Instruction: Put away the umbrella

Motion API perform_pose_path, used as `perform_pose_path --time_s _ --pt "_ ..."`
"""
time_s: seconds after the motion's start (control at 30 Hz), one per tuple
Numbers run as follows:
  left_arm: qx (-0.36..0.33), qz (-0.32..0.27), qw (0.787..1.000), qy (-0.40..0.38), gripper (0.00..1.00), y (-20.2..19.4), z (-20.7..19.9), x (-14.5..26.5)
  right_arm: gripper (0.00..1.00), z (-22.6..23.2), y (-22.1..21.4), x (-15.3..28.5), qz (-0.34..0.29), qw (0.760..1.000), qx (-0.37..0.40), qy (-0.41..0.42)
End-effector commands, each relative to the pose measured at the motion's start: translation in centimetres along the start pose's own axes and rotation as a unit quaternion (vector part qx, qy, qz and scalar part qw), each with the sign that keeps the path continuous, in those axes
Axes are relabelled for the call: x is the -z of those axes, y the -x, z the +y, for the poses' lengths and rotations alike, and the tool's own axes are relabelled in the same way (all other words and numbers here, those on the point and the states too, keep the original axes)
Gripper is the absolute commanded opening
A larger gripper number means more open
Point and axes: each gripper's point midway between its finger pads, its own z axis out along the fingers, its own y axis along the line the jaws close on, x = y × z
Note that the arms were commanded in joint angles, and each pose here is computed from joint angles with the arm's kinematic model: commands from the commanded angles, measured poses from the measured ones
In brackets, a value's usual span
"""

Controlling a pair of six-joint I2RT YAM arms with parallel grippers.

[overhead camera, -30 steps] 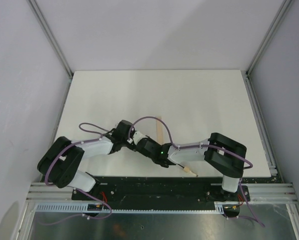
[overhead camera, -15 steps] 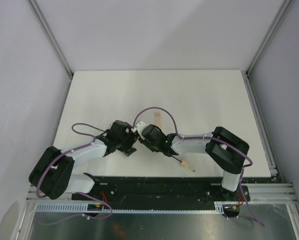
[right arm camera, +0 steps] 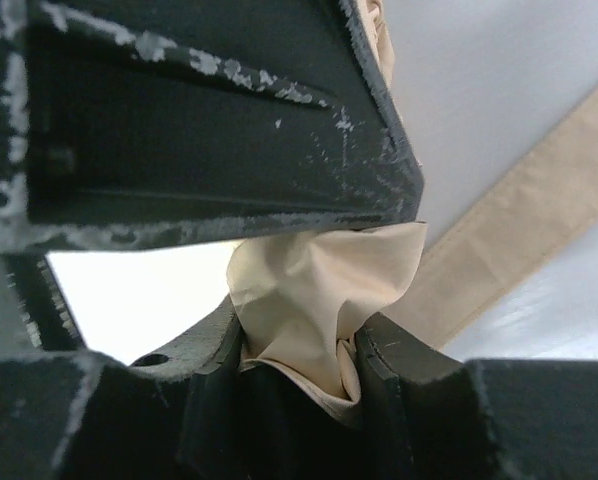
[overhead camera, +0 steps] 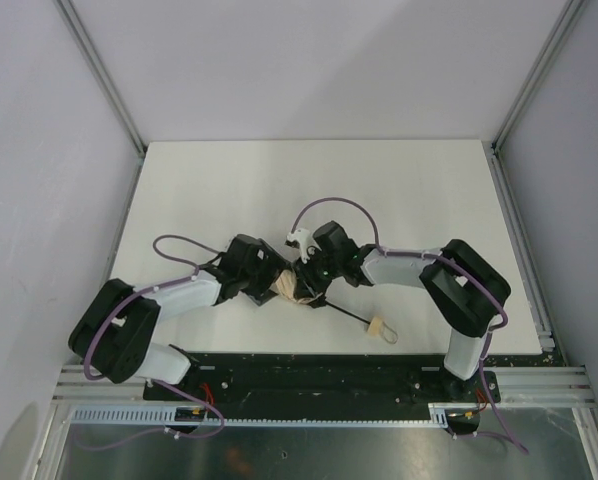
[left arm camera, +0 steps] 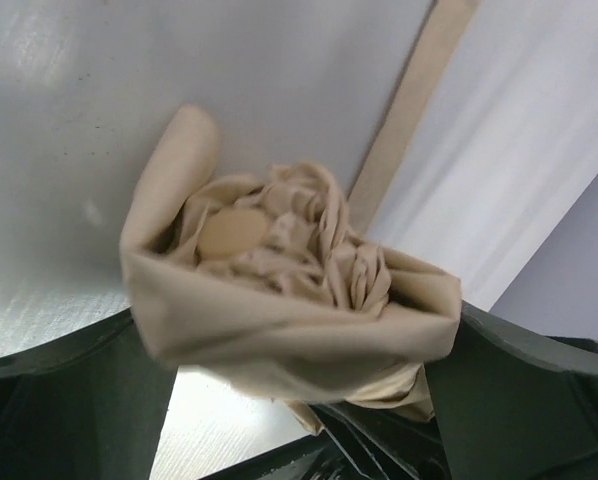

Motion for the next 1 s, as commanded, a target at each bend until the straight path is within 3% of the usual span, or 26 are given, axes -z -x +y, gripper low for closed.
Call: perform_pose_path --time_s 0.0,0.23,0.37,0.47,0.53,0.6,0.77,0.87,0.97 --pt "-0.029 0.0 0.998 0.055 0.92 -0.6 3.6 -0.9 0.0 3.4 1.4 1.3 -0.022 0.992 -0.04 0.121" --pt "-0.03 0.013 0.999 0.034 0.67 -1.2 3.1 -1.3 0.0 3.2 1.7 1.4 -0.029 0.986 -0.07 0.147" --pt "-0.021 0.011 1.0 0.005 0.41 -1.3 2.3 -1.3 0.0 2.8 2.0 1.5 -0.032 0.988 -0.073 0.134" --pt "-0.013 0.022 1.0 -0.01 0.22 -1.7 1.9 -1.2 0.0 1.0 2.3 1.3 -0.028 0.993 -0.093 0.068" --pt "-0.011 0.031 0.999 -0.014 0.06 -2.1 1.8 -1.1 0.12 -0.3 2.0 1.3 -0.01 0.995 -0.095 0.002" --pt "-0.004 0.034 0.999 -0.014 0.02 -2.2 1.9 -1.0 0.27 -0.5 1.9 1.5 -0.002 0.996 -0.078 -0.043" --pt "0.011 0.033 0.999 -0.003 0.0 -2.1 2.5 -0.9 0.56 0.4 2.1 2.1 0.002 0.992 -0.007 -0.122" --pt "0.021 0.039 0.999 0.009 0.0 -2.2 2.8 -1.0 0.8 1.1 2.4 2.2 -0.004 0.983 0.045 -0.175" --pt "0.032 0.043 0.998 0.018 0.0 -2.2 3.0 -1.1 0.85 1.7 2.2 1.8 0.002 0.973 0.085 -0.215"
